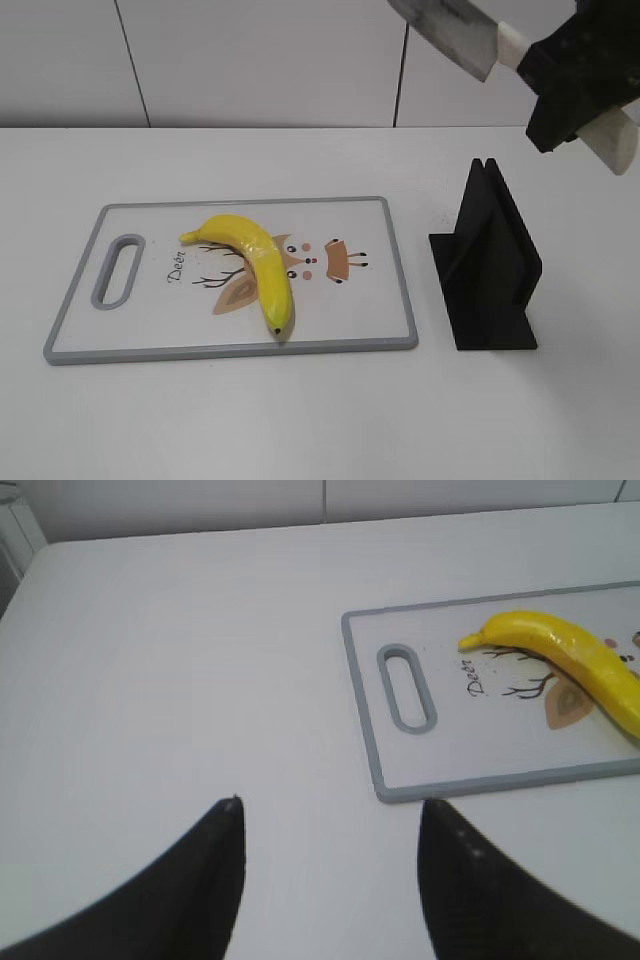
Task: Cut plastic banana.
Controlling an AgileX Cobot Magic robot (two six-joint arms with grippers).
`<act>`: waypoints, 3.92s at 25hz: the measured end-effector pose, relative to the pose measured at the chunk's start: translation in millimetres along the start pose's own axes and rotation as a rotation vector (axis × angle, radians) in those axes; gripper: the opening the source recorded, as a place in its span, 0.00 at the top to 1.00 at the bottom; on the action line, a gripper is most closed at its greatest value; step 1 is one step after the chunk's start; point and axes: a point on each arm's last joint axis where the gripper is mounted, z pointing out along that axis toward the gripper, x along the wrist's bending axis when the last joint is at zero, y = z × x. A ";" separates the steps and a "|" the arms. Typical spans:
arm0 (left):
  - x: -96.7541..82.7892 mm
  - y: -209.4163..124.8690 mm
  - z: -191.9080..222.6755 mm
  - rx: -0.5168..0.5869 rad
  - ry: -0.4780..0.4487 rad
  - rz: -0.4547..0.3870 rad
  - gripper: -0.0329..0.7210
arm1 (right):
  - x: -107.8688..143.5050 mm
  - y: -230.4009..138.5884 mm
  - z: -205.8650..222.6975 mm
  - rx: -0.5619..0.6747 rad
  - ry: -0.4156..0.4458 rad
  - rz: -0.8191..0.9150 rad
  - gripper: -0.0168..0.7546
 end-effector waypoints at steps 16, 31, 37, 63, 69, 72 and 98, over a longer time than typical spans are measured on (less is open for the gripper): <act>5.2 154.7 150.2 0.171 -0.393 0.378 0.10 | -10.9 64.5 62.3 0.066 0.007 -0.752 0.76; -76.0 176.1 284.0 0.336 -0.784 0.878 0.15 | -2.6 74.7 147.2 0.087 0.259 -1.127 0.76; -83.9 147.3 321.2 0.422 -0.859 0.927 0.18 | 0.9 85.1 155.7 0.033 0.291 -1.126 0.76; -106.8 33.1 390.0 0.503 -0.665 0.835 0.93 | 2.6 72.4 258.0 0.244 0.302 -1.061 0.72; -106.0 43.2 379.1 0.476 -0.651 0.853 0.93 | 6.3 76.8 242.4 0.235 0.276 -1.070 0.72; -103.0 48.6 367.2 0.498 -0.665 0.874 0.94 | 11.3 80.2 225.6 0.196 0.265 -1.066 0.73; -87.1 159.0 291.6 0.410 -0.697 0.954 0.77 | 23.6 91.0 107.2 0.003 0.182 -1.071 0.76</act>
